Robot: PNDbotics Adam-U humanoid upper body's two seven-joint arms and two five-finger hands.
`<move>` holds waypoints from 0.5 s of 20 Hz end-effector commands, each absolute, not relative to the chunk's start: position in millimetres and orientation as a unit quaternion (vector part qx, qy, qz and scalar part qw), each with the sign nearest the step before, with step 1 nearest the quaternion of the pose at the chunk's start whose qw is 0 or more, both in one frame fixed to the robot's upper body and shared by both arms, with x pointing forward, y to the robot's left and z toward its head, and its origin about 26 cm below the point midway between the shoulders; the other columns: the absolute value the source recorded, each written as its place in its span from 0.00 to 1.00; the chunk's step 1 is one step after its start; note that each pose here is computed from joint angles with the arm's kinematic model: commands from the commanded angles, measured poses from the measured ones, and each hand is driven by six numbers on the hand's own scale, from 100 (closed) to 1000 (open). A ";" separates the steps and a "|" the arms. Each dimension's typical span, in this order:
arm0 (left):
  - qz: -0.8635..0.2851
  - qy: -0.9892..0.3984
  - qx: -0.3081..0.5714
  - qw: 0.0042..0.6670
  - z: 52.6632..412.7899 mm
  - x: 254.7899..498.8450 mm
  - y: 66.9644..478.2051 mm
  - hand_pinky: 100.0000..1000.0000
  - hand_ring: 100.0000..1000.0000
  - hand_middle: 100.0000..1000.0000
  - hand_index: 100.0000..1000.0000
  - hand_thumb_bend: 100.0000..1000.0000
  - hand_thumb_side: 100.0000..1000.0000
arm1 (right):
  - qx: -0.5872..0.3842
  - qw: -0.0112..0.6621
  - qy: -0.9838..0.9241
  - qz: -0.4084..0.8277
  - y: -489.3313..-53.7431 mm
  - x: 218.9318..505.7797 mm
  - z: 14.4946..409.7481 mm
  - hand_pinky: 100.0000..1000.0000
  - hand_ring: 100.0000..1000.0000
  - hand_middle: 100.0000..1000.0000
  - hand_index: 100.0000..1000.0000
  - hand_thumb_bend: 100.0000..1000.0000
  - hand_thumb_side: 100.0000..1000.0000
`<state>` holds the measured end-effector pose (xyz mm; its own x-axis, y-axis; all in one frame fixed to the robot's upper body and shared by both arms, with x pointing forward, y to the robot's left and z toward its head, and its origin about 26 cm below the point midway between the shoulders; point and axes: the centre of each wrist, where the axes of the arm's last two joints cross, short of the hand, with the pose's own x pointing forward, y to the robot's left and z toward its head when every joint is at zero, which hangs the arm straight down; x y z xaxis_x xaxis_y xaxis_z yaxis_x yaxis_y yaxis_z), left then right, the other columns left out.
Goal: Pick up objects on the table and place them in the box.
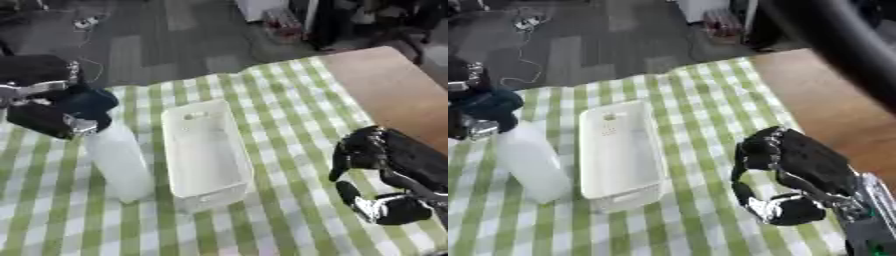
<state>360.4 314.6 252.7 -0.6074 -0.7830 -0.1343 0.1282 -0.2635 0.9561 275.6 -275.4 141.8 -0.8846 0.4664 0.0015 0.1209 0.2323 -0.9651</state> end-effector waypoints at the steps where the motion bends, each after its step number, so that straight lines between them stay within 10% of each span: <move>1: -0.720 -0.535 0.325 0.299 263.5 358.0 315.5 0.00 0.00 0.00 0.25 0.04 0.82 | -0.199 0.135 -0.768 0.593 -278.3 275.5 150.1 0.31 0.37 0.40 0.50 0.00 0.82; 10: -0.695 -0.570 0.342 0.274 267.5 356.6 319.0 0.00 0.00 0.00 0.27 0.00 0.62 | -0.199 0.136 -0.768 0.594 -278.2 275.3 149.6 0.31 0.37 0.40 0.50 0.00 0.82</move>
